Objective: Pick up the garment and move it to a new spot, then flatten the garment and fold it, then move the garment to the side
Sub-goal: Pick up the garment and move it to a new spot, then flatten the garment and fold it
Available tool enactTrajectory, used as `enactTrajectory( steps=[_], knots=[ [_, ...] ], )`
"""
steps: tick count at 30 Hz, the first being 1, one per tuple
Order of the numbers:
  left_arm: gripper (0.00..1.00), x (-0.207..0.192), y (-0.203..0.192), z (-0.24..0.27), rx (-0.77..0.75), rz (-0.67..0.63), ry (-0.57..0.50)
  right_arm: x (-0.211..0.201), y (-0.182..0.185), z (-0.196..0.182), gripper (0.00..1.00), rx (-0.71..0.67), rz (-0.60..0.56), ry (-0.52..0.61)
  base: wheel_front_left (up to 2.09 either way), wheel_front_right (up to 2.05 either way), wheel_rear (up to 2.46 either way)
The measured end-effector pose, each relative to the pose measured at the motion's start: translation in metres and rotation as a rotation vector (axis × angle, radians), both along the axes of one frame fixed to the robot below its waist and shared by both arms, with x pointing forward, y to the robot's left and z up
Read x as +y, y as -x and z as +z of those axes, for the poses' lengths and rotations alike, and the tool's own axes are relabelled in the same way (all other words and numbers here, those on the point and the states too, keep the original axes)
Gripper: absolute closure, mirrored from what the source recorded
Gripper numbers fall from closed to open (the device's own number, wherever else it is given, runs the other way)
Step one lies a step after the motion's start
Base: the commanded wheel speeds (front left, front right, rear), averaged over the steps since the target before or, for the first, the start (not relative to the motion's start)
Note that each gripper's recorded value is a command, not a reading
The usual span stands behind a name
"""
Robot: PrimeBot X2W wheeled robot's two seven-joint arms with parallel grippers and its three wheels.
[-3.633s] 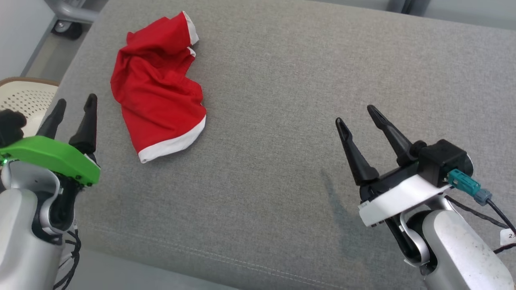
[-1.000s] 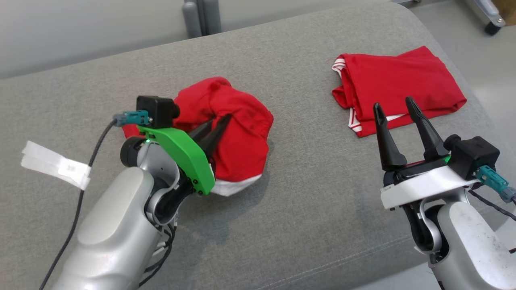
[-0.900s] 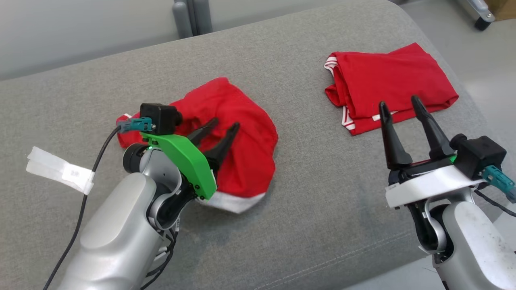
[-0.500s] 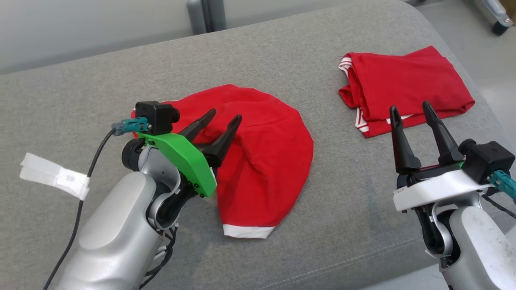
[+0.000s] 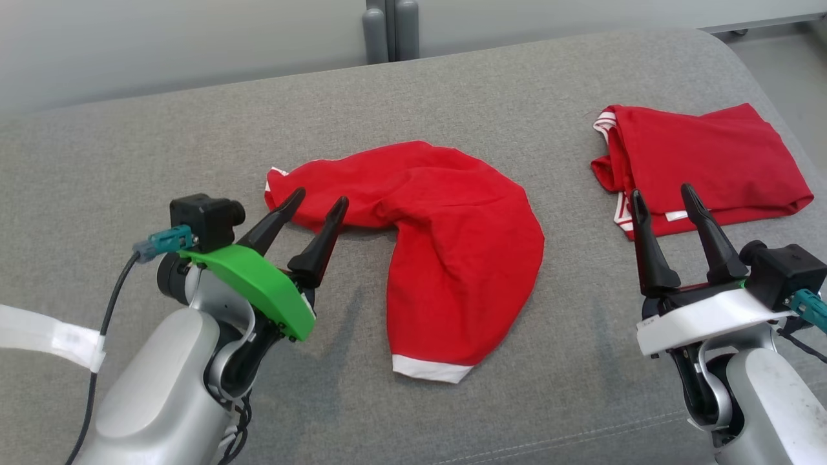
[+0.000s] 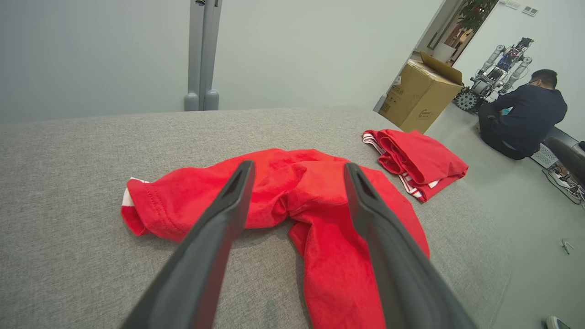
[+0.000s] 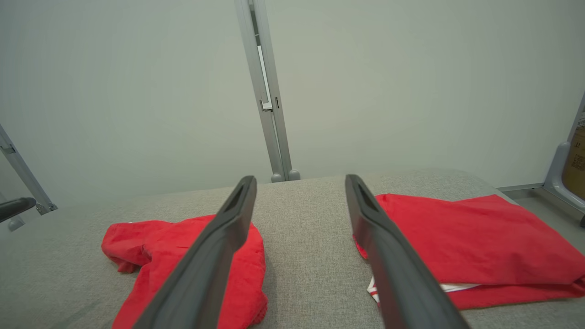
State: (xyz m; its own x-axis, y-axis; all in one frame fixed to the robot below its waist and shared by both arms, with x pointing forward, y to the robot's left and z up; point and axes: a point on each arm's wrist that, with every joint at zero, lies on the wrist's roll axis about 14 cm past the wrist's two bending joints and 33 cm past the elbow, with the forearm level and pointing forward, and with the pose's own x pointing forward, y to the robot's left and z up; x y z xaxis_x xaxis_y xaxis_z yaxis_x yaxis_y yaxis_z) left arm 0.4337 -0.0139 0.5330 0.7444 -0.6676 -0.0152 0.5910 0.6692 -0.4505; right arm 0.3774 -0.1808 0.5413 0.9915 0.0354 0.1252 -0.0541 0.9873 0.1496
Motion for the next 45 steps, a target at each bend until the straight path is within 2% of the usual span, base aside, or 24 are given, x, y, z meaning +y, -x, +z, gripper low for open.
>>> enactTrajectory(
  steps=[12,26,32,37,45],
  knots=[
    [0.00,0.043,0.010,-0.015,0.006,0.170,0.010,0.001,0.003,-0.009,0.00,0.029,-0.001,-0.031,0.00,0.00,0.00],
    [0.00,0.045,0.022,-0.018,0.011,0.175,0.018,0.003,0.003,-0.007,0.00,0.030,0.008,-0.033,0.00,0.00,0.00],
    [0.00,0.032,0.035,-0.034,0.078,0.119,0.002,0.003,0.003,-0.022,0.00,0.091,0.013,-0.046,0.00,0.00,0.00],
    [0.00,0.017,0.051,-0.058,0.162,0.050,-0.032,0.009,0.004,-0.053,0.00,0.207,0.038,-0.051,0.00,0.00,0.00],
    [0.00,0.008,0.056,-0.068,0.203,0.010,-0.030,0.024,0.007,-0.098,0.00,0.389,0.087,-0.110,0.00,0.00,0.00]
  ],
)
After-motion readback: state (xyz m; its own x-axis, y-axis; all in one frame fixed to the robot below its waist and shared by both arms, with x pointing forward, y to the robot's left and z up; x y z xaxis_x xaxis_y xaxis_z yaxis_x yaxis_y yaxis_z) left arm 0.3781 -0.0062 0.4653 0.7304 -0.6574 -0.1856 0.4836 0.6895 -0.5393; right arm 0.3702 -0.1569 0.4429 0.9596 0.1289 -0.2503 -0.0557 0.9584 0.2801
